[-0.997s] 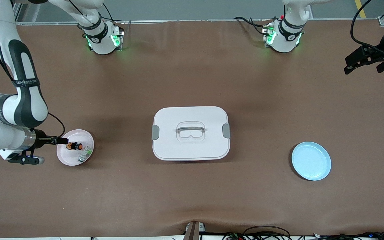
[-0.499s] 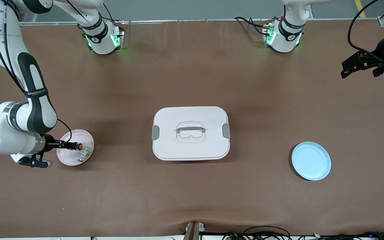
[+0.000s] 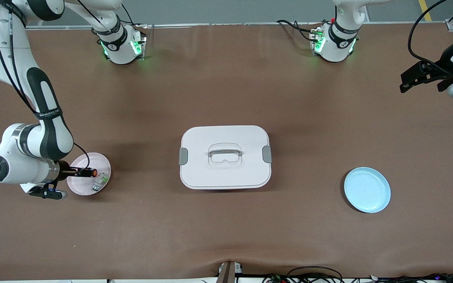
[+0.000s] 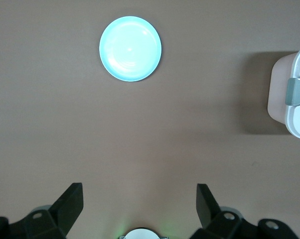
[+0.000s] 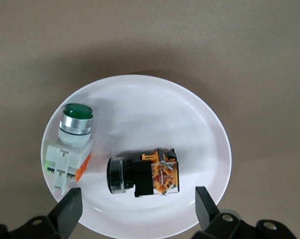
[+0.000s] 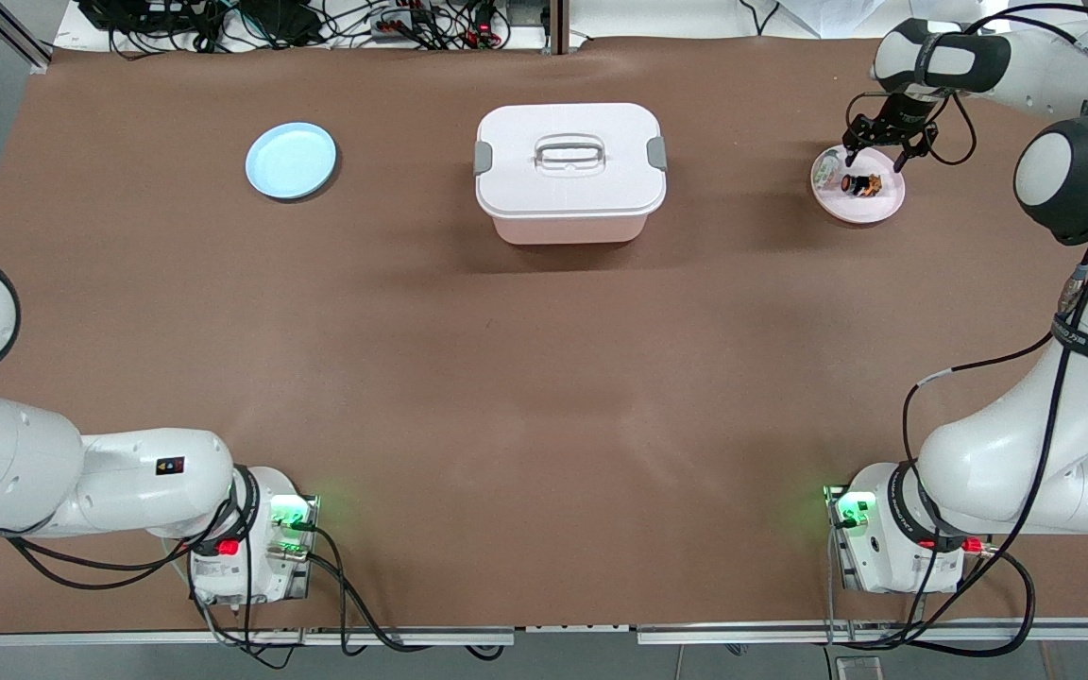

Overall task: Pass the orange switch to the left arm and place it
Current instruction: 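Reach the right gripper down to the black-orange switch on the white plate, then close the right gripper on the black-orange switch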

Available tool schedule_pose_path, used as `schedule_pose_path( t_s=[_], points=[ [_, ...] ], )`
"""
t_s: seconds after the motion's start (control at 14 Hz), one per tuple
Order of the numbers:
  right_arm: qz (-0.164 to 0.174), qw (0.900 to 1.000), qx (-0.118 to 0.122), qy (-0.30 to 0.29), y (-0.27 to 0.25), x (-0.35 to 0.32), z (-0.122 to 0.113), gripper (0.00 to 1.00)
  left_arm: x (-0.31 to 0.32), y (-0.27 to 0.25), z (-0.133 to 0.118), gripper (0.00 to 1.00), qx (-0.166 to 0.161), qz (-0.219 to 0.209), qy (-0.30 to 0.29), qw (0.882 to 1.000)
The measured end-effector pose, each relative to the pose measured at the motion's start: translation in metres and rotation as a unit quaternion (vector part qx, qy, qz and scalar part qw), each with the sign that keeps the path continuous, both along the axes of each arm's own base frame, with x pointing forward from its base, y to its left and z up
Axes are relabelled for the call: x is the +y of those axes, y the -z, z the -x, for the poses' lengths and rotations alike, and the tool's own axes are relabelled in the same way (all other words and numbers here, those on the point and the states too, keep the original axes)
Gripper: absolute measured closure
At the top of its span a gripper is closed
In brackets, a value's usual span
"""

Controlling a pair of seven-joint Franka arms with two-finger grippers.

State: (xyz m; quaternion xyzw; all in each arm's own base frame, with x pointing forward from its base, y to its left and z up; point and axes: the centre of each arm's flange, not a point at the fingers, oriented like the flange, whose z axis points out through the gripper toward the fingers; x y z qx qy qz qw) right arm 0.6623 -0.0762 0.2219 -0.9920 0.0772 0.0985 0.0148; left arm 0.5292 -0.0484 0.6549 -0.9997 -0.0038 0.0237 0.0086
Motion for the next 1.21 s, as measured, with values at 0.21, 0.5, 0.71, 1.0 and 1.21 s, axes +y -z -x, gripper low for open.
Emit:
schedule_pose_path(
  t_s=[0.21,0.5,0.71,1.0,1.21],
  points=[
    [0.001,1.000,-0.004,0.000,0.011,0.000,-0.001,0.00,-0.001,0.000,0.000,0.00,0.000,0.000,0.001,1.000],
    [0.000,1.000,-0.001,0.001,0.022,0.000,0.002,0.00,-0.001,0.000,0.000,0.00,0.000,0.000,0.001,1.000],
    [0.002,1.000,-0.008,0.001,0.029,-0.001,0.001,0.00,-0.002,0.000,0.000,0.00,0.000,0.000,0.001,1.000],
    [0.003,1.000,-0.014,0.001,0.039,-0.001,0.001,0.00,-0.003,0.000,0.000,0.00,0.000,0.000,0.002,1.000],
    [0.003,1.000,-0.013,0.001,0.043,-0.001,0.002,0.00,-0.003,0.000,0.000,0.00,0.000,0.000,0.003,1.000]
  ],
)
